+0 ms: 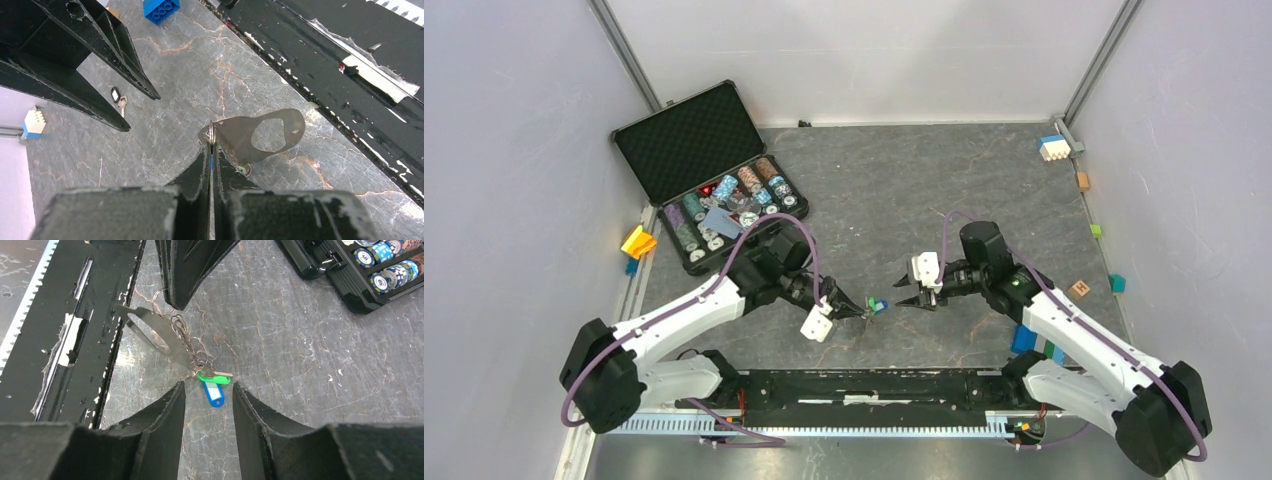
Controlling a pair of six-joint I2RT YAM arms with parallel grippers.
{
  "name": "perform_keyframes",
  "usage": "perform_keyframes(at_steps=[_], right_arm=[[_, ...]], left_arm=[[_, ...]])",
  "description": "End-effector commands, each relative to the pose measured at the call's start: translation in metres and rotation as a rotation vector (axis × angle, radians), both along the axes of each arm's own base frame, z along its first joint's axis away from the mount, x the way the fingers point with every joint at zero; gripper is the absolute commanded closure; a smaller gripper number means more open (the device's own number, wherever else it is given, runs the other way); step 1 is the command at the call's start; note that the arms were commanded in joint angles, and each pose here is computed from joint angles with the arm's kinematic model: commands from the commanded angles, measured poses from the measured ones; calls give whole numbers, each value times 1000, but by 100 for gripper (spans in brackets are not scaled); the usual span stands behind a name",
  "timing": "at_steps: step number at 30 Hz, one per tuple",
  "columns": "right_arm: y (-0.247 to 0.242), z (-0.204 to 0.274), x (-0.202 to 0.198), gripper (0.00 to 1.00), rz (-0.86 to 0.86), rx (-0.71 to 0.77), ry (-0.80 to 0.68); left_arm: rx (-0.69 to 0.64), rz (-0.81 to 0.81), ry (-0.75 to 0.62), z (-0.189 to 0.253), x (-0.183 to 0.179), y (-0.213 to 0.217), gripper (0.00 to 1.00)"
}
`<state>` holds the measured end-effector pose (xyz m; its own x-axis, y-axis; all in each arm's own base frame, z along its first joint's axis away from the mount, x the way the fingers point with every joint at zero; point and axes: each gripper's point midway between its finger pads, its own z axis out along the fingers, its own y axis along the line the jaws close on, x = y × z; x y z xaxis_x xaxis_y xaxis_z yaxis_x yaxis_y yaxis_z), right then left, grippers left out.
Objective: Put the keys on the keyring
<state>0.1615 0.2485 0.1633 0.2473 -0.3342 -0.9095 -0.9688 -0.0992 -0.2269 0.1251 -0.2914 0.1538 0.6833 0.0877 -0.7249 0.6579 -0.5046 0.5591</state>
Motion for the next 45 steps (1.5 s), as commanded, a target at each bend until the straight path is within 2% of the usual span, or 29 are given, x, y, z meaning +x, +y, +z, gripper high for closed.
perform_keyframes(at_steps=[1, 8, 18, 26, 31, 39, 45], right_arm=[[4, 11, 3, 55, 17, 22, -23], [8, 11, 2, 56, 32, 24, 1], [16, 19, 4, 57, 52, 15, 13], [19, 29, 4, 58, 68, 20, -5], [25, 38, 5, 60, 88, 37, -1], [27, 45, 16, 65, 61, 27, -27], [25, 44, 27, 69, 10, 1, -47]], left_arm=[[-33, -21, -69, 6, 2, 1, 98], [-24, -7, -44, 6, 5, 0, 98], [-38, 82, 209, 24, 14, -15, 98], [-11, 220, 258, 35, 34, -19, 98], [-46, 265, 405, 41, 37, -31, 98], [-36, 377, 419, 52, 55, -32, 98], [-81, 448, 501, 52, 64, -40, 98]])
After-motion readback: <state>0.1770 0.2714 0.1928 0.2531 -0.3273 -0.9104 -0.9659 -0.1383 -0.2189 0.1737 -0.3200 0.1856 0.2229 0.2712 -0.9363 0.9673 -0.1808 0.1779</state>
